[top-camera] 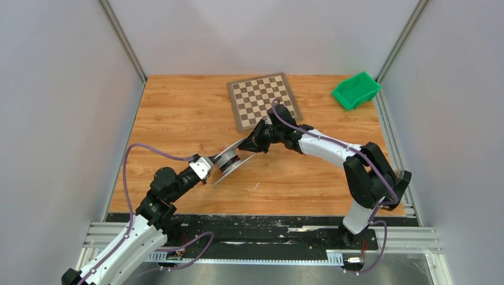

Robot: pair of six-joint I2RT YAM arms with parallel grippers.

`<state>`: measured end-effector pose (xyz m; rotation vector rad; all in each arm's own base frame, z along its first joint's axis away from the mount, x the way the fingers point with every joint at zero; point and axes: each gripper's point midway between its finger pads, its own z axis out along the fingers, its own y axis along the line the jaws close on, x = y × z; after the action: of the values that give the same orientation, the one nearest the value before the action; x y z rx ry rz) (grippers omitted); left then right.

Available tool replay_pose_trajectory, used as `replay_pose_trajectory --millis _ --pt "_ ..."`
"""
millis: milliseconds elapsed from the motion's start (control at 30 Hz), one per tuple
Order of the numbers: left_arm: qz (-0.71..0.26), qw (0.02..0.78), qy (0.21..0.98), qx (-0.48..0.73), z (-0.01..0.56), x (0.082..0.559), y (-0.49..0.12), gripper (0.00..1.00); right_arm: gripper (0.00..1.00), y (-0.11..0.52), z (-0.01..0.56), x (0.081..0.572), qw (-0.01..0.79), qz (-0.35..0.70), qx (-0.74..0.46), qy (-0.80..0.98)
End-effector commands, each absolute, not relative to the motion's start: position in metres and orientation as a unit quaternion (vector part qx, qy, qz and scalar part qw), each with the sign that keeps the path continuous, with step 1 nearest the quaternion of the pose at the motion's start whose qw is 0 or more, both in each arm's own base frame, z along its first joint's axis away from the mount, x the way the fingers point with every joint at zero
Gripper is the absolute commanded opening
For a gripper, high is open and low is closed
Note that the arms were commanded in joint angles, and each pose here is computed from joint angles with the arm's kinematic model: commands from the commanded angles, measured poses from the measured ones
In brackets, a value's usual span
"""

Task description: Wrap the cables

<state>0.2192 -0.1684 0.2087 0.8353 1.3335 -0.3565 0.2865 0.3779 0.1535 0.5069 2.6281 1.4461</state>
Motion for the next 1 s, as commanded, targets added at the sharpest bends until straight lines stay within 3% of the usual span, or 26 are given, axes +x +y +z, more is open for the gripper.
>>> replay_pose_trajectory --millis 0,367,733,967 --pt "-0.129 0.800 0.504 0.300 0.301 0.227 -0.152 0.00 0.12 0.379 0.156 0.271 0.014 0.469 0.182 0.864" --pt "-0.122 0.764 0.550 0.315 0.284 0.232 -0.152 0.00 0.13 0.366 0.163 0.274 0.028 0.484 0.197 0.852" --pt "-0.116 0.751 0.571 0.310 0.276 0.236 -0.150 0.00 0.30 0.358 0.168 0.275 0.035 0.490 0.206 0.847" --pt "-0.120 0.752 0.576 0.297 0.275 0.235 -0.147 0.00 0.33 0.348 0.168 0.283 0.047 0.488 0.216 0.844"
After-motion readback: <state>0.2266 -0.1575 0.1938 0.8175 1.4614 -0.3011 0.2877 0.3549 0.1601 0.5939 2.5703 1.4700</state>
